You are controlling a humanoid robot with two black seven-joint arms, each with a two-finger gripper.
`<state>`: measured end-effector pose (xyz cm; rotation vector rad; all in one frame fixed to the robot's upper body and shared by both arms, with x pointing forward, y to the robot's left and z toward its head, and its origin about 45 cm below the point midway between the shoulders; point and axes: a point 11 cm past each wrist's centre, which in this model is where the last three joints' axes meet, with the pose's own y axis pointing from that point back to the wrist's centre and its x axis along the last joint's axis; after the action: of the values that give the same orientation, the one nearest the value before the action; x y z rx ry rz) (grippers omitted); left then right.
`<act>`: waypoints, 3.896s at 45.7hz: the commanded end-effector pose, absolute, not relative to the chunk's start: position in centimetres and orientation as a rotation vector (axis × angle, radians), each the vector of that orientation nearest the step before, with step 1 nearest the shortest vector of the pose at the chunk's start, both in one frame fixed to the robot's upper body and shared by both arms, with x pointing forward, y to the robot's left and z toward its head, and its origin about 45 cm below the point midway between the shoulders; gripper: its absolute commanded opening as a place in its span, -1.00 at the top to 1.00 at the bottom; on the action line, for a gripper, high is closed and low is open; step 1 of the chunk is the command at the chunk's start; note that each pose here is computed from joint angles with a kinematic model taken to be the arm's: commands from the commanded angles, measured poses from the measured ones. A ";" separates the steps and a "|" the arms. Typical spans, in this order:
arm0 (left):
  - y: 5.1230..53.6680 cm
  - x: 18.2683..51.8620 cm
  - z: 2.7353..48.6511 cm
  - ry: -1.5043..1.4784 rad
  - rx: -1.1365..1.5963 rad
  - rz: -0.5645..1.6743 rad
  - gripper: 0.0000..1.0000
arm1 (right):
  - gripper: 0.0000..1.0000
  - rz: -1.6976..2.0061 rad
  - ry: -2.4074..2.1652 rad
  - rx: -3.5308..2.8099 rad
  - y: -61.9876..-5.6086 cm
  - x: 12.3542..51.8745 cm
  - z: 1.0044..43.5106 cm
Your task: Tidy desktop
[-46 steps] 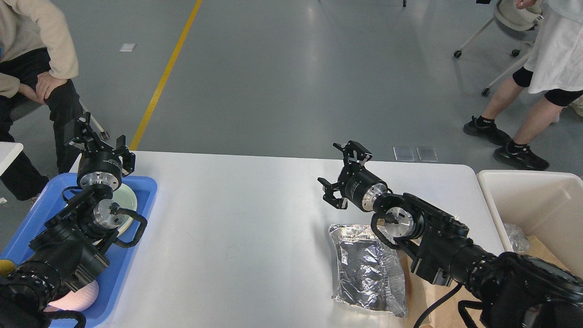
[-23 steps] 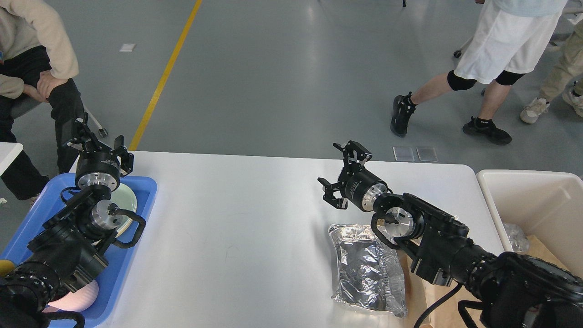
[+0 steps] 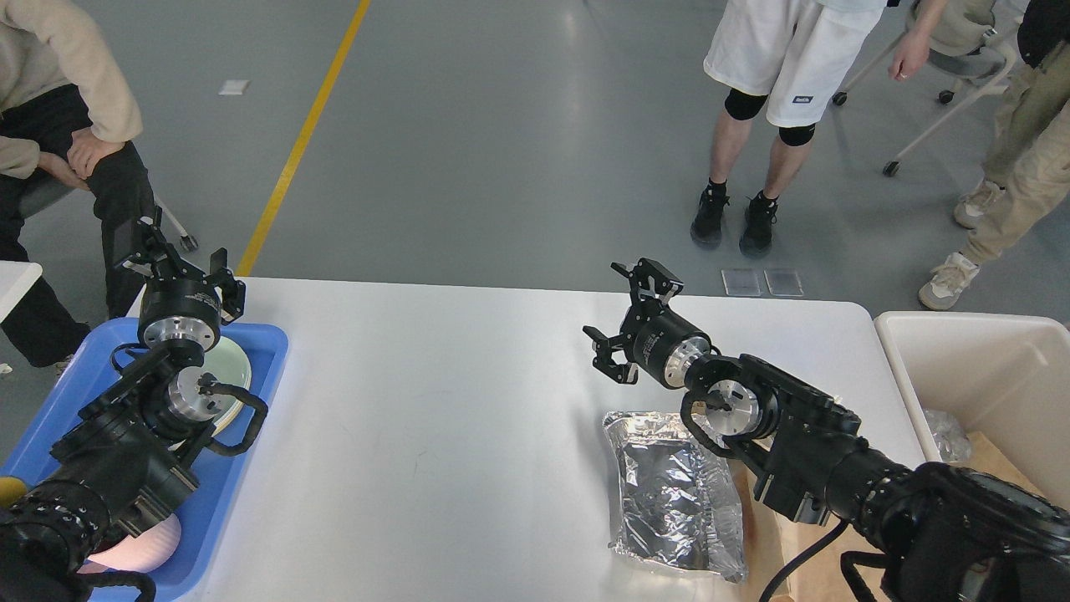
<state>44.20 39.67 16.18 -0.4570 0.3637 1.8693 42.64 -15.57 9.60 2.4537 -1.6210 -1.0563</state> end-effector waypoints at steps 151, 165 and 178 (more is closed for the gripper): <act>39.7 44.2 16.2 0.364 -0.457 1.869 -0.93 | -1.00 0.102 -1.760 2.398 -29.8 54.9 38.5; 39.7 44.2 16.2 0.364 -0.457 1.869 -0.93 | -1.00 0.411 -1.650 2.119 -34.0 54.6 43.7; 39.7 44.2 16.2 0.364 -0.457 1.869 -0.93 | -1.00 0.493 -1.441 1.986 -32.0 54.8 41.3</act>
<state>44.20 39.66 16.18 -0.4569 0.3637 1.8693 54.65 -33.21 42.21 2.0369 -1.5337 0.4539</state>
